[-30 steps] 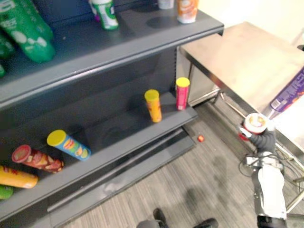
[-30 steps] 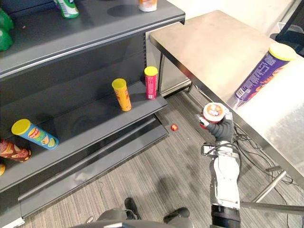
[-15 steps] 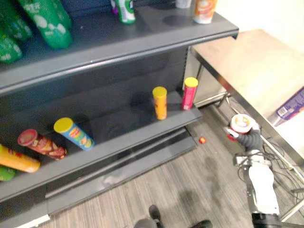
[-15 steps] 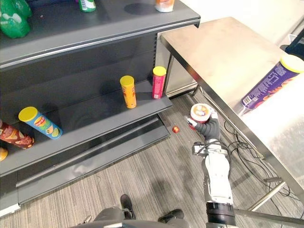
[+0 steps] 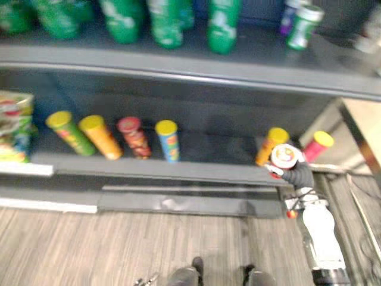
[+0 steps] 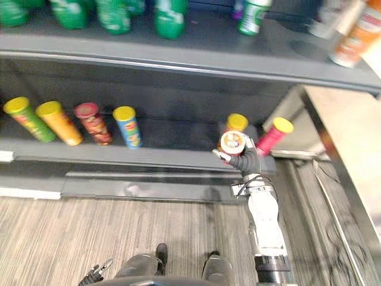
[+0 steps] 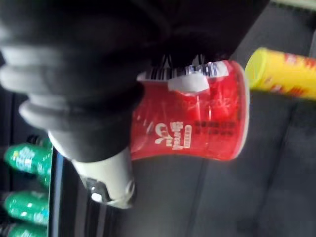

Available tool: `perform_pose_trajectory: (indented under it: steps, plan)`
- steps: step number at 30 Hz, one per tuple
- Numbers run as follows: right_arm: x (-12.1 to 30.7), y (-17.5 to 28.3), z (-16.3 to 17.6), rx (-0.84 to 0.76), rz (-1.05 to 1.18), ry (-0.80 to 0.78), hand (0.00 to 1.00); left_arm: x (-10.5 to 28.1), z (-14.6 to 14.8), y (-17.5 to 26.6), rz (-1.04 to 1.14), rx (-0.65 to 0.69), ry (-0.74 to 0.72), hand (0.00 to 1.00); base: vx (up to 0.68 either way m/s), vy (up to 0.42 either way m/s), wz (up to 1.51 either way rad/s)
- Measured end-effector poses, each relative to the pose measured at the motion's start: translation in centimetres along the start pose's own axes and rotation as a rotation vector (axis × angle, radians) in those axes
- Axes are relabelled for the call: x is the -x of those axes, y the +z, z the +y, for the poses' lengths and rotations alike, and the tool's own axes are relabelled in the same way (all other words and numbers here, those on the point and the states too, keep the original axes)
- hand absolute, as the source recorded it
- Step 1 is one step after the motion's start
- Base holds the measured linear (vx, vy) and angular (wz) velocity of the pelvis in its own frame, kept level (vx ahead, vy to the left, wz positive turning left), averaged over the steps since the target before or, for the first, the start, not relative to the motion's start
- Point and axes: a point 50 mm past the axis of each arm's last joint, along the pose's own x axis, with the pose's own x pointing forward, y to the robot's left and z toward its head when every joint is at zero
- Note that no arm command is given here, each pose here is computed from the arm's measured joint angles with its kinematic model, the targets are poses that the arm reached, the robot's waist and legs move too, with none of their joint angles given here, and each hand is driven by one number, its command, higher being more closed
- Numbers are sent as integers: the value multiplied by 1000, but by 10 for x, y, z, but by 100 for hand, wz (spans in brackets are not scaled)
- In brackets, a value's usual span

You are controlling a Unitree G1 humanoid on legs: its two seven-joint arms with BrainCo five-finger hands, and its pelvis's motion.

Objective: Put the gum and the chips on the shelf.

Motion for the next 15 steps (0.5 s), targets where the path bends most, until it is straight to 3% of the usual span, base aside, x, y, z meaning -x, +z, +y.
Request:
perform_pose_trajectory:
  steps: [4,10,15]
  plan:
    - [-3,7,9,-34,-36,49,100,2,2,-10,43,13,9,0,150,-206,48]
    - [7,1,-5,-54,-6,-12,100,-2,-15,-3,24,28,-38,0,145,-197,60]
    - [10,-2,-7,-53,9,-42,100,-2,-12,-3,22,8,-31,0,64,-9,36]
